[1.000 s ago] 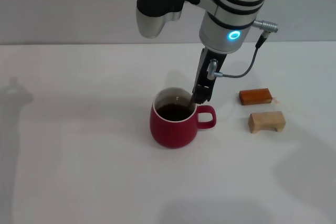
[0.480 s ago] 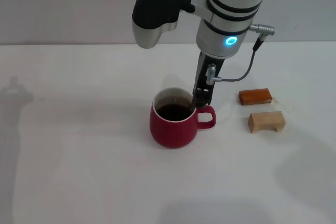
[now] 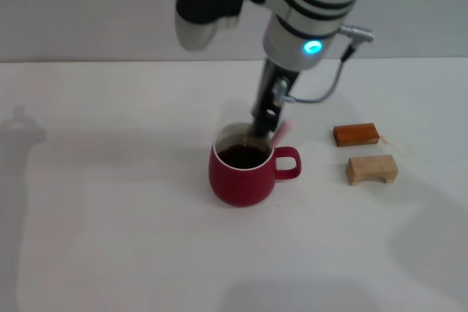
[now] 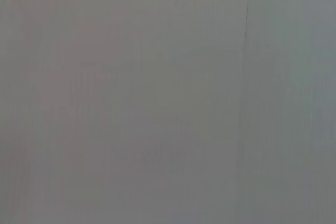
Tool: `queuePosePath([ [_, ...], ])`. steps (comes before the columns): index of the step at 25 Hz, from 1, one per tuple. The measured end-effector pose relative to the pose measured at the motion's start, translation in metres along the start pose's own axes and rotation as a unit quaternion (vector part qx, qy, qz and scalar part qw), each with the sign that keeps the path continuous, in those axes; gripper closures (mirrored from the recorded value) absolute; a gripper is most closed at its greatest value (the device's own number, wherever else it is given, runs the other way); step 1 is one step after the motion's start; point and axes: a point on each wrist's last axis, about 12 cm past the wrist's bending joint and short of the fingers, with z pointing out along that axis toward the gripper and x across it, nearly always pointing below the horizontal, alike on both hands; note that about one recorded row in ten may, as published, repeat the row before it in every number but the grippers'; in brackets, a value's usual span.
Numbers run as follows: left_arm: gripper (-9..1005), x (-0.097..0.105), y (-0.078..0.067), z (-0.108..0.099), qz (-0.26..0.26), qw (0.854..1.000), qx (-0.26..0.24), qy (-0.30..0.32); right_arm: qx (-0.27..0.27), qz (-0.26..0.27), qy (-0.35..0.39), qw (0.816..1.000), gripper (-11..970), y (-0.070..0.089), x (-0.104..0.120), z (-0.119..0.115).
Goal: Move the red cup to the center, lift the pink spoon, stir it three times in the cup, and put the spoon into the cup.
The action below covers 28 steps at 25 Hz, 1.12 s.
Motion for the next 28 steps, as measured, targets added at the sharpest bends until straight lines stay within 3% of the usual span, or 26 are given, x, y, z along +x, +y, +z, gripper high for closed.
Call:
queuePosePath([
  [7, 998, -0.001, 0.003, 0.001, 0.004, 1.0, -0.001, -0.001, 0.083, 0.01, -0.114, 0.99, 652, -0.006, -0.007, -0.025],
  [10, 998, -0.001, 0.005, 0.001, 0.005, 1.0, -0.004, -0.003, 0.135, 0.015, -0.189, 0.972, 652, -0.006, -0.004, -0.042],
  [13, 998, -0.002, 0.007, 0.0, 0.007, 1.0, -0.005, -0.005, 0.207, 0.028, -0.285, 0.936, 651, -0.002, 0.012, -0.058],
  [15, 998, -0.002, 0.007, 0.001, 0.008, 1.0, -0.004, -0.005, 0.264, 0.041, -0.353, 0.897, 651, 0.008, 0.033, -0.062],
  [20, 998, -0.002, 0.006, 0.001, 0.011, 1.0, 0.001, -0.005, 0.395, 0.106, -0.484, 0.774, 651, 0.04, 0.087, -0.048],
  [21, 998, -0.002, 0.005, 0.001, 0.012, 1.0, 0.002, -0.005, 0.425, 0.127, -0.502, 0.742, 651, 0.045, 0.102, -0.043],
  [27, 998, -0.006, -0.001, 0.003, 0.026, 0.999, 0.021, -0.017, 0.531, 0.253, -0.537, 0.604, 652, 0.065, 0.175, -0.012],
  [28, 998, -0.007, -0.002, 0.004, 0.034, 0.999, 0.023, -0.021, 0.558, 0.293, -0.539, 0.558, 652, 0.069, 0.198, -0.002],
])
